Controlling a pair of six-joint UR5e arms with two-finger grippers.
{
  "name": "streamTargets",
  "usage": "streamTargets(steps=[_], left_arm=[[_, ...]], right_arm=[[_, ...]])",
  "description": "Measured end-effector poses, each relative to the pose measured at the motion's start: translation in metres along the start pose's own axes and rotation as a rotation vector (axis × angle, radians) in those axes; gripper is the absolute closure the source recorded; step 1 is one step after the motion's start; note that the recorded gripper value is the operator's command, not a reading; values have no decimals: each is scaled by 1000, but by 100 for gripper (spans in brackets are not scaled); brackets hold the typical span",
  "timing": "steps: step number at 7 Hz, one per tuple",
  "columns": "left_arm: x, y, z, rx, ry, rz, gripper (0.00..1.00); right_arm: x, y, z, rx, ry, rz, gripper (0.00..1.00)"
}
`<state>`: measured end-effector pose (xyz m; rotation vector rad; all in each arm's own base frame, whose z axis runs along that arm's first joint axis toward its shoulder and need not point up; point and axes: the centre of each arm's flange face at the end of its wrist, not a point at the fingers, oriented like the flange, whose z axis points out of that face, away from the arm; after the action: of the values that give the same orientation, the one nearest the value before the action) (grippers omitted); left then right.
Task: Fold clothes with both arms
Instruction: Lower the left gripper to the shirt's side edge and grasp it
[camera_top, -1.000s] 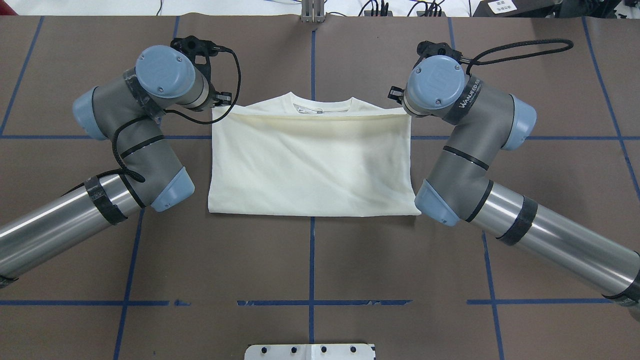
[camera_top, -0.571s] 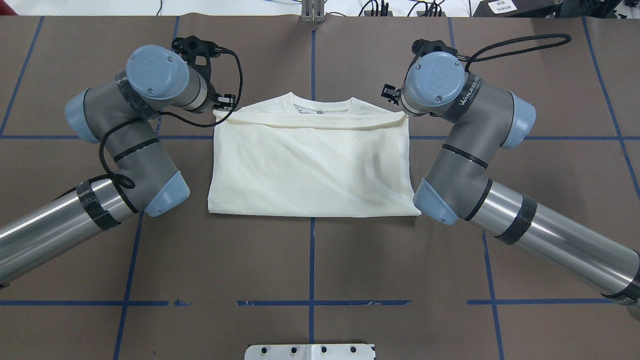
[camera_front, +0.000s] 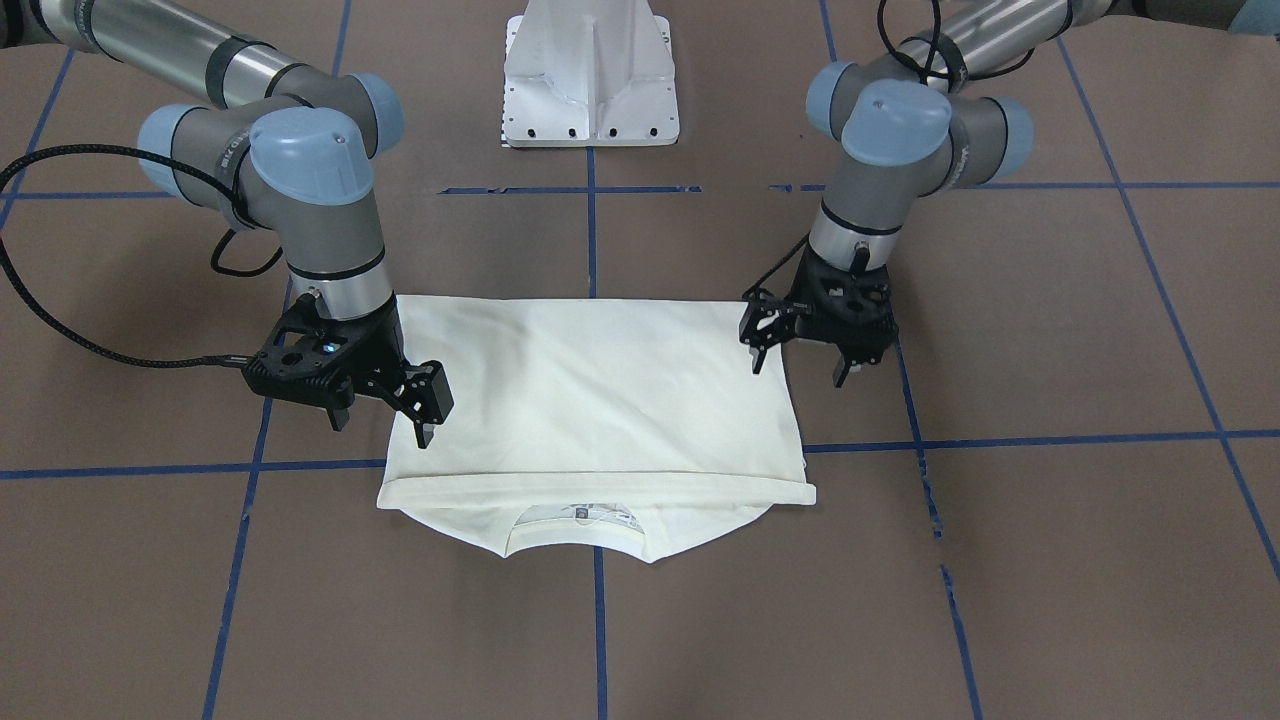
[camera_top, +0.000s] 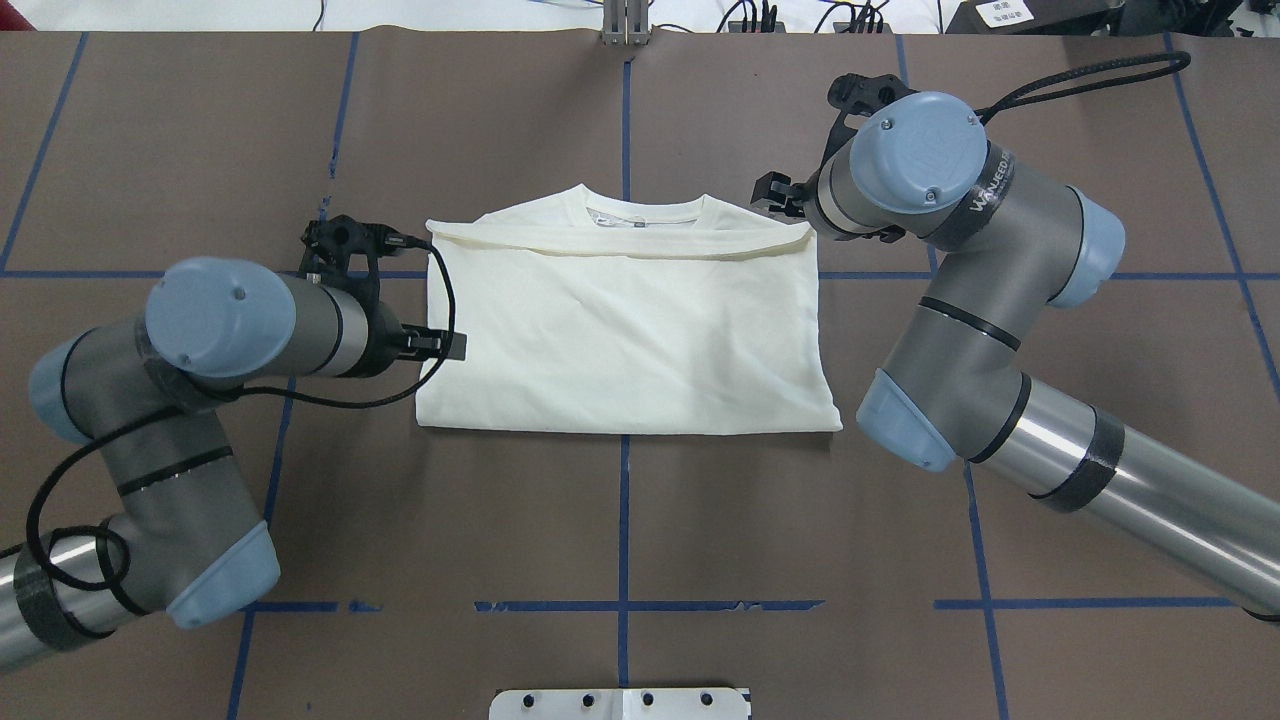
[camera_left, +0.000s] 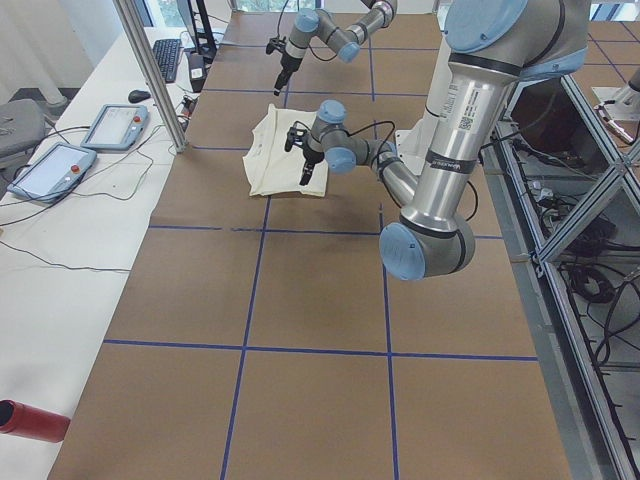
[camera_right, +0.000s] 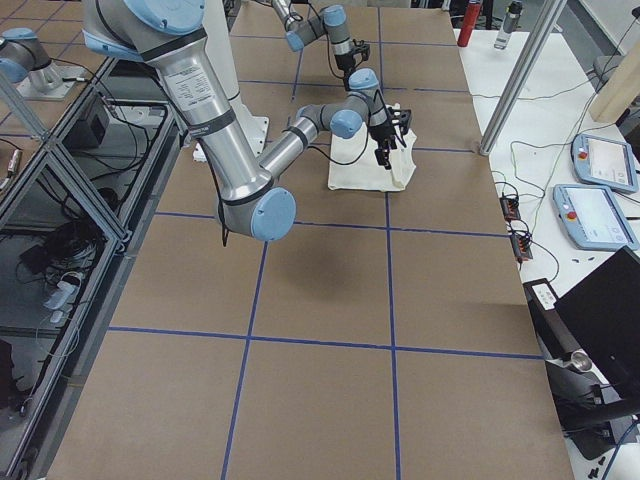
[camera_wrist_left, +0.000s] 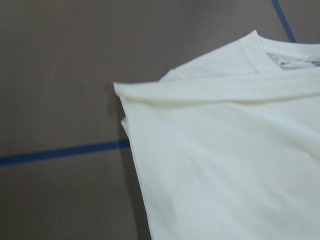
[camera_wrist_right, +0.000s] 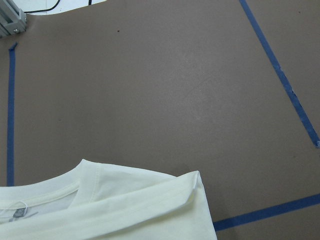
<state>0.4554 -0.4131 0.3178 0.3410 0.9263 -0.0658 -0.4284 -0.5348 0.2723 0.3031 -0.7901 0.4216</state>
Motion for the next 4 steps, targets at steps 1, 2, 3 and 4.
streamTargets(steps=[1,2,3,4], left_arm=[[1,20,9,-8,-7,-41,47],[-2,29,18,-14,-20,-58,47],[-7,34,29,-20,-33,-64,47],[-11,37,37,-23,-37,-65,51]], right_arm=[[1,2,-1,-1,-1,-1,0],[0,3,-1,-3,-2,0,0],[0,4,-1,-3,-4,0,0],[-1,4,-1,-3,-4,1,0]])
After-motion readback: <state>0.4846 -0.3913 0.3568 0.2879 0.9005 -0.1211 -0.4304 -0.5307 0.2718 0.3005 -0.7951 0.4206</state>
